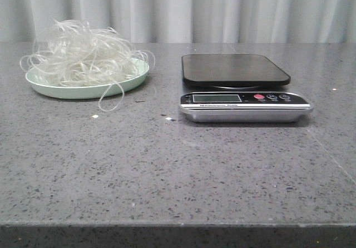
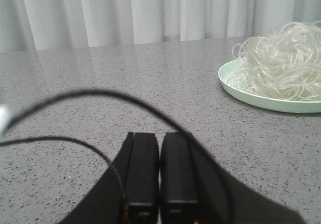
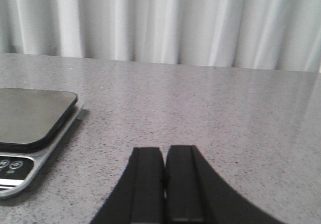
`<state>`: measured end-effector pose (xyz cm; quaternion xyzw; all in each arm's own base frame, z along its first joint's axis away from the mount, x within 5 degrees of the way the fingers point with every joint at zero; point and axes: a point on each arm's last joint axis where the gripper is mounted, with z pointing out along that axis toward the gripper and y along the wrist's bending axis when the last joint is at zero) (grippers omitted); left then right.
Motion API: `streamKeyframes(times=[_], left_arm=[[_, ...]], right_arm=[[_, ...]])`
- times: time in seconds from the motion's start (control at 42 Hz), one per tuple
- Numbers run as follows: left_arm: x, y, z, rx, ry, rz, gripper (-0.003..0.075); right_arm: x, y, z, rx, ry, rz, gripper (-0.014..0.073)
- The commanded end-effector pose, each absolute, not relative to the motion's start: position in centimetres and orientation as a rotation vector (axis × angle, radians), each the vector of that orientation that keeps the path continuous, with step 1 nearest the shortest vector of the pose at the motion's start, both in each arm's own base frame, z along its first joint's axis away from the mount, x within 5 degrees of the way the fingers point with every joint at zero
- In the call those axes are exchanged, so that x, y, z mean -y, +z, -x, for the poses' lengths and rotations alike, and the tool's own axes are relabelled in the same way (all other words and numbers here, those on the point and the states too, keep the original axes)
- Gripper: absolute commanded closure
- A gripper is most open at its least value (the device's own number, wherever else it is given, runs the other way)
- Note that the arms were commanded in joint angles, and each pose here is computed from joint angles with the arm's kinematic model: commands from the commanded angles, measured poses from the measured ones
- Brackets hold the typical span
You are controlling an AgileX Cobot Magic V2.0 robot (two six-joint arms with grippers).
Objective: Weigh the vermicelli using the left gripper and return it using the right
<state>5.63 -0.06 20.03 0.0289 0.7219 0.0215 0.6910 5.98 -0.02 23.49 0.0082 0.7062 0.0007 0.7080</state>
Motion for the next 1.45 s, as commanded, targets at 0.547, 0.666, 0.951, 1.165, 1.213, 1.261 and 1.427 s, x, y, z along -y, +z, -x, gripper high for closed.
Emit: streamKeyframes(times=[0.547, 0.666, 0.951, 1.165, 1.213, 1.261, 1.427], left_arm=[[0.0, 20.6, -5.5, -1.523, 0.046, -0.053, 0.0584], [0.0, 20.6, -5.5, -1.523, 0.046, -0.053, 0.0584], [0.0, 20.6, -5.5, -1.523, 0.046, -0.053, 0.0584], [0.0, 20.6, -5.5, -1.523, 0.046, -0.053, 0.0584], [0.0, 20.6, -5.5, -1.523, 0.046, -0.053, 0.0584], [0.0, 20.6, -5.5, -1.523, 0.046, -0.053, 0.0584], [0.0, 20.6, -5.5, -1.523, 0.046, -0.053, 0.0584]], right_arm=[[0.3, 21.0, -5.4, -1.447, -0.038, -0.050, 0.0445], [0.3, 21.0, -5.4, -1.447, -0.038, -0.050, 0.0445], [0.3, 21.0, -5.4, -1.447, -0.038, -0.050, 0.0445], [0.3, 21.0, -5.4, -1.447, -0.038, -0.050, 0.0445], [0.3, 21.0, -5.4, -1.447, -0.038, -0.050, 0.0445], [0.3, 21.0, -5.4, -1.447, -0.038, -0.050, 0.0445], [0.3, 21.0, -5.4, -1.447, -0.038, -0.050, 0.0445]])
